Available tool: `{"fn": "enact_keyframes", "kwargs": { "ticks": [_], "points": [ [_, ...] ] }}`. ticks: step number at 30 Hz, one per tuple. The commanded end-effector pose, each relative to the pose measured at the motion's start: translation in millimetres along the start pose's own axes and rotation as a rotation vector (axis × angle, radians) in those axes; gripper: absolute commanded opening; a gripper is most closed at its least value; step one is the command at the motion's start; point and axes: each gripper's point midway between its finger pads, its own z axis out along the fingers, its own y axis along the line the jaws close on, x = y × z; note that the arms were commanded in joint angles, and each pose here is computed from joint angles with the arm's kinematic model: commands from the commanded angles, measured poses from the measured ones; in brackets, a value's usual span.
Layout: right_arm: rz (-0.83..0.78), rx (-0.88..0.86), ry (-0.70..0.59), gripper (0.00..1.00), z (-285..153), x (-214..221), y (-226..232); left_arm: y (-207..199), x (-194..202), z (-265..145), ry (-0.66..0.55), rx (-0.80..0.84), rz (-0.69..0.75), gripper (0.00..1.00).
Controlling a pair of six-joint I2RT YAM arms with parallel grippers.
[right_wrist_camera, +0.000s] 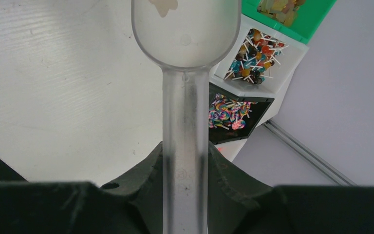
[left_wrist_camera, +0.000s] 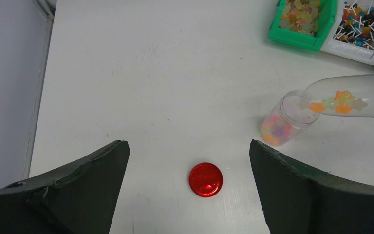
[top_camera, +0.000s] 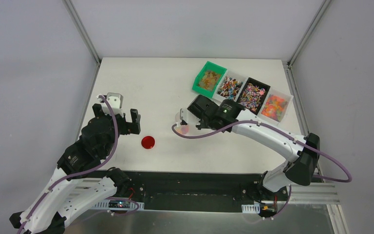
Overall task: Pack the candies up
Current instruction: Place the fake candies in the packing bottle.
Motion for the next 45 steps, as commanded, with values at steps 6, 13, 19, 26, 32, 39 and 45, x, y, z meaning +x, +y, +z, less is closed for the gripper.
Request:
{"fn": "enact_keyframes", "kwargs": {
  "ticks": [6, 13, 19, 26, 32, 39, 45],
  "points": [
    [-0.023, 0.072, -0.001, 0.0, -12.8, -9.3, -22.3, -2.0, -5.7, 1.6, -0.026, 0.003, -0.027, 0.99],
    [-0.04, 0.085, 0.015, 0.0, -15.9, -9.8, -23.7, -2.4, -5.4, 1.9, -0.024, 0.004, -0.025, 0.99],
    [-0.049, 0.1, 0.026, 0.0, -19.9, -7.5, -26.0, -2.1, -6.0, 1.3, -0.027, 0.005, -0.027, 0.99],
    [-0.041, 0.105, 0.026, 0.0, -24.2, -6.2, -25.7, -2.4, -6.0, 1.2, -0.027, 0.006, -0.028, 0.99],
    [0.061, 0.128, -0.011, 0.0, -33.8, -0.7, -24.7, -1.8, -6.7, -1.1, -0.036, 0.011, -0.04, 0.99],
    [0.228, 0.168, -0.101, 0.0, -46.0, 2.2, -24.5, -4.3, -5.2, 1.0, -0.026, 0.017, -0.034, 0.99],
    [0.378, 0.189, -0.189, 0.0, -48.7, 3.0, -18.9, -0.1, -3.3, 2.8, -0.027, -0.01, -0.03, 0.99]
  ]
}}
